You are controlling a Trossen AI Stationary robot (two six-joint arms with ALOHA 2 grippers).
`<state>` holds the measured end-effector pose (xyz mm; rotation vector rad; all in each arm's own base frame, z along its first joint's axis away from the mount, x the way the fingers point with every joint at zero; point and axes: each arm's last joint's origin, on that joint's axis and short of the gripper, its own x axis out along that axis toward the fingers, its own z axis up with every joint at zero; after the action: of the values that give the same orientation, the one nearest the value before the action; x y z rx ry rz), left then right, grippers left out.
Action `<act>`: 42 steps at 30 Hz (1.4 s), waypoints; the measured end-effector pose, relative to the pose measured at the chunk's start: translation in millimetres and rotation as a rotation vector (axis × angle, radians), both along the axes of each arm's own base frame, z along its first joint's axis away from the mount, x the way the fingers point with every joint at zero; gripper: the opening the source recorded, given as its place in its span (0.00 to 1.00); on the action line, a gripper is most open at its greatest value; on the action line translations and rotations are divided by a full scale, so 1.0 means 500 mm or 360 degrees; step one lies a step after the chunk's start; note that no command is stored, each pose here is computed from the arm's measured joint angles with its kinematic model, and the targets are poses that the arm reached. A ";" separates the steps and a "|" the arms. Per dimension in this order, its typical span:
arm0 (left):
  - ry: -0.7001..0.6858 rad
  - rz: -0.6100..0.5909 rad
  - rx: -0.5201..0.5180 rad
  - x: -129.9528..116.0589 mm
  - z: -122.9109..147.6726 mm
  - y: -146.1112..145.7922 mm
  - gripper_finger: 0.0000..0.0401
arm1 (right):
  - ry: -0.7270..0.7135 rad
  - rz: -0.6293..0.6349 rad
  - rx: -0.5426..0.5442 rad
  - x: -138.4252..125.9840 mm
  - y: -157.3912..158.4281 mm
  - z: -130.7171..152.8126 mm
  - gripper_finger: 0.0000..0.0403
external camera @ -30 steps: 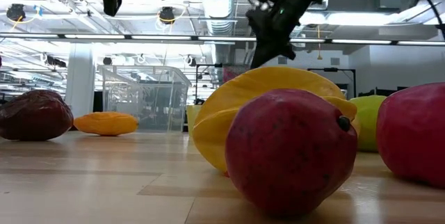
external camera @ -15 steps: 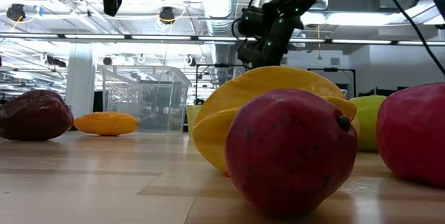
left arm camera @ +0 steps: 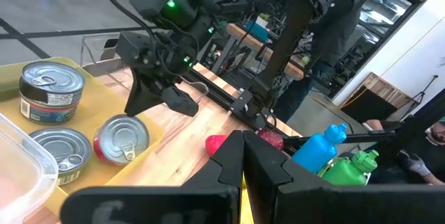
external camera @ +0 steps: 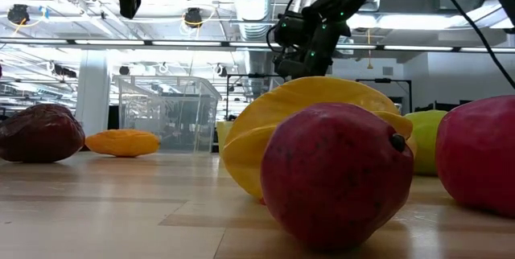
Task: Pick & Place Food Item
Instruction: Put the red tuna can into the yellow bin, then put the blue tumbler into the transparent bin
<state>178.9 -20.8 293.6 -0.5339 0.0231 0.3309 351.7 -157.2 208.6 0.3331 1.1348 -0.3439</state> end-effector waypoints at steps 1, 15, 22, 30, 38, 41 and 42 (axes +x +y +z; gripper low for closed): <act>0.0000 0.0000 0.0000 0.000 0.000 0.000 0.00 | -0.0006 0.0011 0.0006 0.000 0.000 0.000 0.12; -0.0001 0.0054 0.0008 -0.001 0.000 0.002 0.00 | -0.0118 0.0007 -0.0068 -0.055 0.036 0.262 0.46; -0.0013 0.0087 0.0018 -0.004 0.003 0.004 0.00 | 0.0087 -0.0220 -0.0100 -0.179 0.126 0.305 0.44; -0.0071 0.0121 0.0004 -0.017 0.015 0.023 0.00 | 0.0152 -0.0346 0.0142 -0.292 0.273 0.232 0.51; -0.0130 -0.0025 0.0010 -0.031 0.028 0.049 0.02 | 0.0312 -0.0225 0.0489 -0.355 0.381 0.196 0.57; -0.0144 -0.0058 0.0008 -0.034 0.030 0.057 0.08 | 0.0336 -0.0264 0.0585 -0.367 0.403 0.201 0.56; -0.0146 -0.0059 0.0008 -0.034 0.031 0.060 0.10 | 0.0337 -0.0281 0.0603 -0.371 0.410 0.204 0.55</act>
<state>161.7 9.0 308.9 -0.5424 -0.0563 0.2698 166.0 47.6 310.8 0.7475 1.3838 -0.3231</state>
